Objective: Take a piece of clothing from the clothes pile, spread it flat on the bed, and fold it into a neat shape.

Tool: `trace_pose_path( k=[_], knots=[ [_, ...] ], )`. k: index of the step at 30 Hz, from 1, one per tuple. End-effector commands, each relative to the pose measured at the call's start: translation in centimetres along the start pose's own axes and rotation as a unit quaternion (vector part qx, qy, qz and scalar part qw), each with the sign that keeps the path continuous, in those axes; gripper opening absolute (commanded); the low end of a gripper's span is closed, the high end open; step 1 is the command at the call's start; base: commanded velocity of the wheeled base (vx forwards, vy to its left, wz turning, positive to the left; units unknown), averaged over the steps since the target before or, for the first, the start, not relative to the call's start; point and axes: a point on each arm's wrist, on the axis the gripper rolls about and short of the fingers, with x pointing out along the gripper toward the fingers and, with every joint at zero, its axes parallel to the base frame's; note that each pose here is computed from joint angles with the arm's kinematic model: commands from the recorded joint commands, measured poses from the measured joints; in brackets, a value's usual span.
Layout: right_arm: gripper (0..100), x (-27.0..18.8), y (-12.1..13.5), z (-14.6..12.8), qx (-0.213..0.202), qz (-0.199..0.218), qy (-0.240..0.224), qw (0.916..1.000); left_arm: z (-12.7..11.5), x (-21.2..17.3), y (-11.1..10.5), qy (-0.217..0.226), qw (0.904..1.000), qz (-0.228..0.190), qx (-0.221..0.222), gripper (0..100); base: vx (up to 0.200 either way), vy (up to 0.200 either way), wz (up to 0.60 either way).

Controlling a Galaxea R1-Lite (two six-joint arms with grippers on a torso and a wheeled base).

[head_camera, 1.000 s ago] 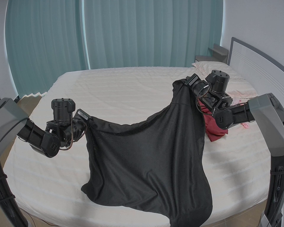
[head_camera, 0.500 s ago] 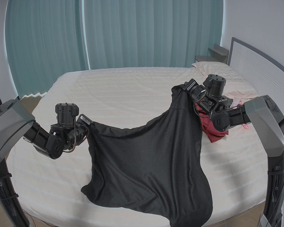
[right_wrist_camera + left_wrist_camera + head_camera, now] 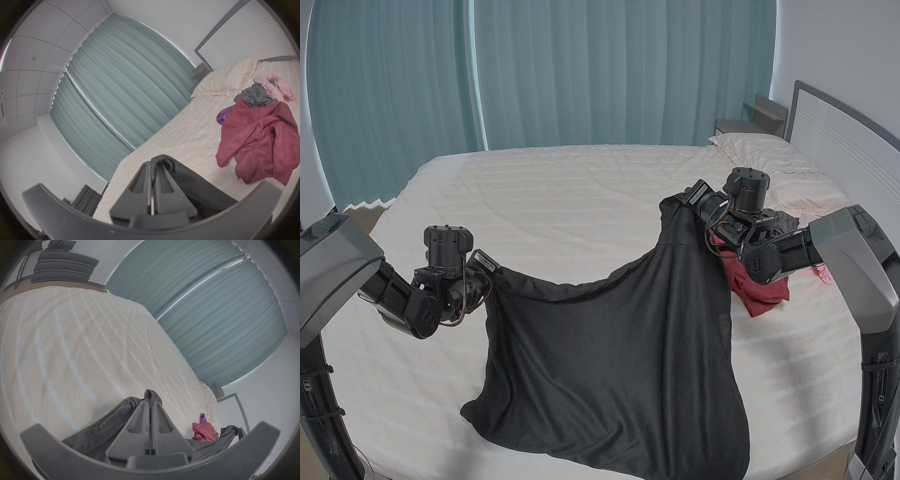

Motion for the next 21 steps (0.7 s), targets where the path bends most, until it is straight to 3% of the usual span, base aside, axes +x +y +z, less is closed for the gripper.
trace_pose_path(
  k=[1,6,7,13,21],
  knots=[
    [0,0.3,-0.8,-0.8,-0.001,-0.009,0.008,0.9999,-0.5,1.0,0.8,0.006,0.9999,0.014,0.001,0,0.0,0.0,0.0],
    [0,0.5,-1.3,-1.4,-0.002,-0.01,0.017,0.9998,-0.6,2.1,0.9,0.001,0.9999,0.016,0.0,0,0.0,0.0,0.0],
    [100,0.6,-1.4,-1.6,-0.002,-0.009,0.021,0.9997,-0.6,2.3,1.0,0.001,0.9998,0.017,0.0,100,0.0,0.0,0.0],
    [100,1.1,-2.7,-2.5,-0.005,-0.023,0.033,0.9992,-0.2,3.4,1.7,-0.011,0.9995,0.03,-0.004,100,0.0,0.0,0.0],
    [100,1.8,-6.1,-0.5,-0.006,-0.079,0.021,0.9966,2.0,3.7,2.9,-0.035,0.9982,0.045,-0.017,100,0.0,0.0,0.0]
  ],
)
